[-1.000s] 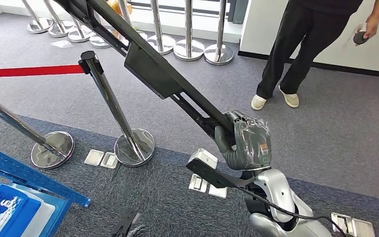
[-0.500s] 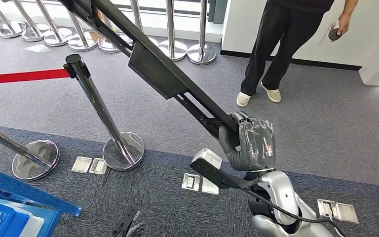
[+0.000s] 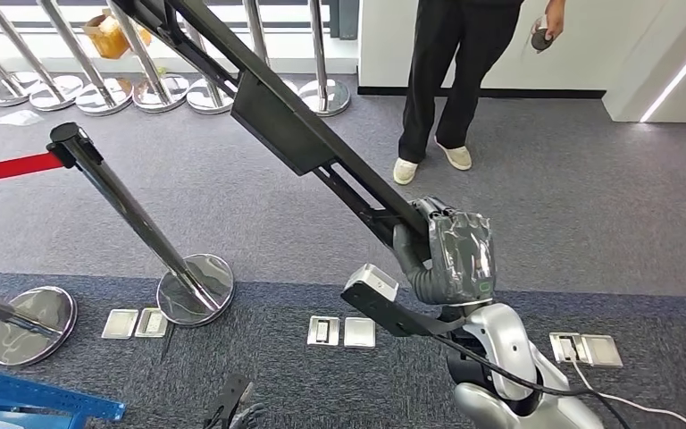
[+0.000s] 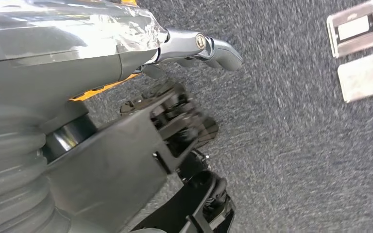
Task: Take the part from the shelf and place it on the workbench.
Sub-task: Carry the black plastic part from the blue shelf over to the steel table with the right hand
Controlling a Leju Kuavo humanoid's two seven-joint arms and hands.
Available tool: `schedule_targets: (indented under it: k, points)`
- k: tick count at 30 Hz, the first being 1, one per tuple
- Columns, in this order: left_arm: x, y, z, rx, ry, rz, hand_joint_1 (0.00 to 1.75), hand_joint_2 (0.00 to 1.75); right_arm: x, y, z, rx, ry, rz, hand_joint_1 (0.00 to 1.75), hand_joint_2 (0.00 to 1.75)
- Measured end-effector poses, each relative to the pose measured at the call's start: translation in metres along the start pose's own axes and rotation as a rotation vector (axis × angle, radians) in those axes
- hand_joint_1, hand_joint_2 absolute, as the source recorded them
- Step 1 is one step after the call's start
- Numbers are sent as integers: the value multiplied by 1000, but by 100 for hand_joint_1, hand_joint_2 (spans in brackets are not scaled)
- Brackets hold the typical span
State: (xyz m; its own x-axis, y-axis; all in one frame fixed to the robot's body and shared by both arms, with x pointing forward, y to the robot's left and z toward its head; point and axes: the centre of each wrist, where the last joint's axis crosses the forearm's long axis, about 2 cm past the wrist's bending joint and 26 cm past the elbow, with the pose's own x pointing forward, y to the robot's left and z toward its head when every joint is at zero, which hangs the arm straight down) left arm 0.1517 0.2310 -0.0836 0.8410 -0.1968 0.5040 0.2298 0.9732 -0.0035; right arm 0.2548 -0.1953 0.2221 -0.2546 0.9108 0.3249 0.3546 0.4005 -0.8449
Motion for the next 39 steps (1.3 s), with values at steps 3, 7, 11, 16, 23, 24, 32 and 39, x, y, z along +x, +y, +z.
schedule_targets:
  k: [3, 7, 11, 16, 23, 24, 32, 39]
  points:
    - [0, 0, 0, -1, 0, -1, 0, 175, 0, 0, 0, 0, 1, 0, 164, 175]
    - [0, 0, 0, -1, 1, 0, 0, 175, 0, 0, 0, -1, 3, 0, 164, 175]
    - [2, 0, 0, -2, -4, 0, 0, 175, -1, 0, 1, -2, 6, 4, 164, 175]
    - [2, 0, 0, -3, -3, 0, 0, 175, -2, 0, 1, -1, 9, 6, 164, 175]
    - [4, 0, -1, -4, -7, 0, 0, 175, -3, 0, 2, 0, 12, 7, 164, 175]
    - [4, 0, -1, -4, -7, 0, 0, 175, -3, 0, 2, 0, 12, 7, 164, 175]
    - [1, -1, 0, -5, -3, 1, 0, 175, -3, 0, 2, -1, 12, 8, 164, 175]
    - [0, -1, 0, -6, -8, 2, 0, 175, -3, 0, 1, -3, 8, 8, 164, 175]
